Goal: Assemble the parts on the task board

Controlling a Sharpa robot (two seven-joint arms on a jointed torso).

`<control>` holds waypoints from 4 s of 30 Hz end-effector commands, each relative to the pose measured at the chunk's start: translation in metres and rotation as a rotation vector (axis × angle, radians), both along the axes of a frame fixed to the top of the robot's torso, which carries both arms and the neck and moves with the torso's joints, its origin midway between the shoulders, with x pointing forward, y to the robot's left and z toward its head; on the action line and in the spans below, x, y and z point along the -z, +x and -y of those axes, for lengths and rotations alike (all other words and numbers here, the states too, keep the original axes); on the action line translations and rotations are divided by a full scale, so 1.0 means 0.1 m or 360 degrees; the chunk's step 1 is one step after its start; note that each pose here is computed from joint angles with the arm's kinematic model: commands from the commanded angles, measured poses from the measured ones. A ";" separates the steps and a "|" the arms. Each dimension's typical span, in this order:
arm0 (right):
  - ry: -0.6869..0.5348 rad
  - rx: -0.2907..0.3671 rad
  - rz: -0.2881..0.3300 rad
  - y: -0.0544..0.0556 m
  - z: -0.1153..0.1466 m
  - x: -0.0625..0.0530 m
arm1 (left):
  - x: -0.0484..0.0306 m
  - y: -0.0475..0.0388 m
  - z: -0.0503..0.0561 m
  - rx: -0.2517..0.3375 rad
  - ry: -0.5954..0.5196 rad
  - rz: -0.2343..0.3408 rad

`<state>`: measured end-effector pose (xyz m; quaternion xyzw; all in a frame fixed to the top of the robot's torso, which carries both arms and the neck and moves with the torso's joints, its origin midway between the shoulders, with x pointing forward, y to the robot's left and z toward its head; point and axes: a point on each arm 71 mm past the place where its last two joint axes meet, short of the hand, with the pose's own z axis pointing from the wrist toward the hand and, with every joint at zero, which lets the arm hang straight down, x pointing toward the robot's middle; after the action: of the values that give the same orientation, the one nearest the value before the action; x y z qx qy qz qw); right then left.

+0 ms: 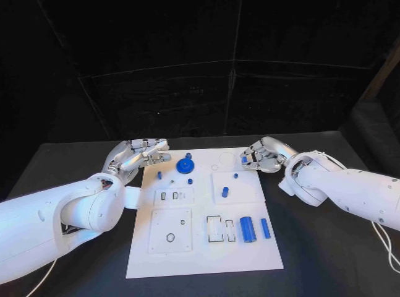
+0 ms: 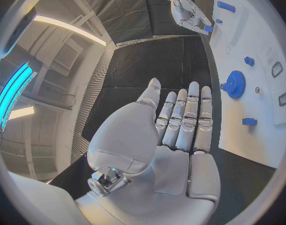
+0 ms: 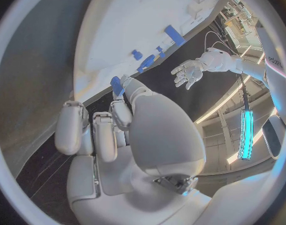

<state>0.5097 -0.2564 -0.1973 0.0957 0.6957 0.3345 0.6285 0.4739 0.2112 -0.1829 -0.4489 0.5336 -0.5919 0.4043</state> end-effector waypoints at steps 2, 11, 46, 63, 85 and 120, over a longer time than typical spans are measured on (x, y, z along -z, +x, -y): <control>0.0052 0.0092 -0.0012 -0.10 -0.18 -0.08 | -0.016 -0.001 0.00 0.0018 -0.0004 0.0013; 0.0049 -0.0079 -0.0105 -0.33 -0.91 -0.16 | -0.012 0.037 -0.02 -0.0002 0.0000 0.0014; -0.0235 -0.0309 -0.0165 -0.42 -1.98 0.10 | 0.002 0.115 -0.07 -0.0051 -0.0012 -0.0002; -0.0279 -0.0314 -0.0206 -0.42 -1.99 0.23 | 0.006 0.125 -0.06 -0.0048 -0.0013 -0.0004; -0.0350 -0.0342 -0.0228 -0.46 -2.00 0.29 | 0.010 0.130 -0.06 -0.0045 -0.0013 -0.0006; -0.0405 -0.0296 -0.0204 -0.47 -1.96 0.29 | 0.012 0.133 -0.07 -0.0047 -0.0012 -0.0007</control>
<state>0.4635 -0.0573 -0.2206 -0.0281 0.7670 0.3099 0.5612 0.4871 0.2190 -0.1858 -0.4633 0.5266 -0.5810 0.4129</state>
